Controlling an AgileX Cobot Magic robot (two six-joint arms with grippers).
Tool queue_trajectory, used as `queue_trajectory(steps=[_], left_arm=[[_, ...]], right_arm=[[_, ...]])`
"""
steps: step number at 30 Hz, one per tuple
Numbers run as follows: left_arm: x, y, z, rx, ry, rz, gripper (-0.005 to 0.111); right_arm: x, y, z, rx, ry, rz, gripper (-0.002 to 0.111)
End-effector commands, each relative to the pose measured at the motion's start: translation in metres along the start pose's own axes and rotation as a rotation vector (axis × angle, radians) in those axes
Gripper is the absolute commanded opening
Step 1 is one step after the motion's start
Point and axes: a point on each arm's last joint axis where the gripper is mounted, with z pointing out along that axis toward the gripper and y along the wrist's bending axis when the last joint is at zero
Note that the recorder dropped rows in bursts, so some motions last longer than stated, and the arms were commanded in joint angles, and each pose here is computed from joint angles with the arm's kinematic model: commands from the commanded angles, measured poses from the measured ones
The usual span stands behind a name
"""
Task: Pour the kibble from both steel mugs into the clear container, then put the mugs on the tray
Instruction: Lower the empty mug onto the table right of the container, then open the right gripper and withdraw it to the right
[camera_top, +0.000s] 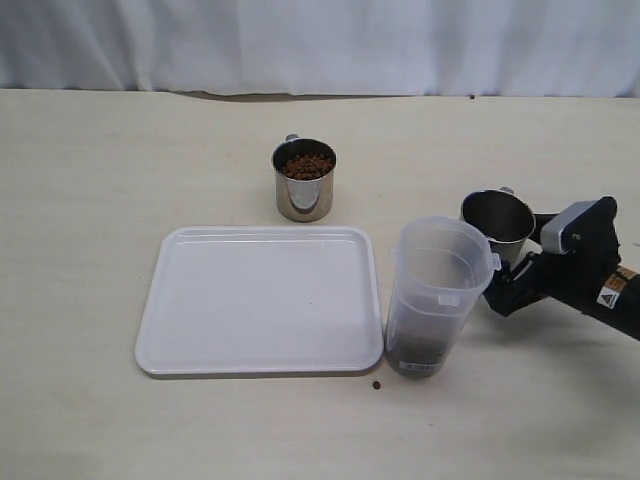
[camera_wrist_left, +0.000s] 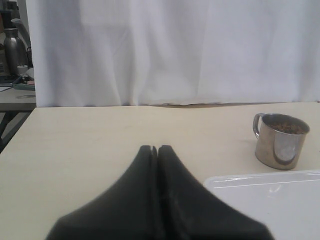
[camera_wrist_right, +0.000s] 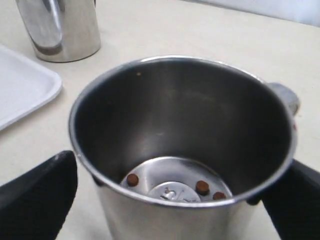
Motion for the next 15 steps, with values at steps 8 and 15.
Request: queue_trajectory(steps=[8, 15], left_arm=[[-0.001, 0.0, 0.0, -0.003, -0.017, 0.003, 0.0], [-0.001, 0.0, 0.0, -0.003, -0.017, 0.003, 0.0]], right_arm=[[-0.013, 0.003, -0.026, 0.18, 0.016, -0.038, 0.105], [-0.011, 0.018, -0.041, 0.188, 0.063, -0.134, 0.105]])
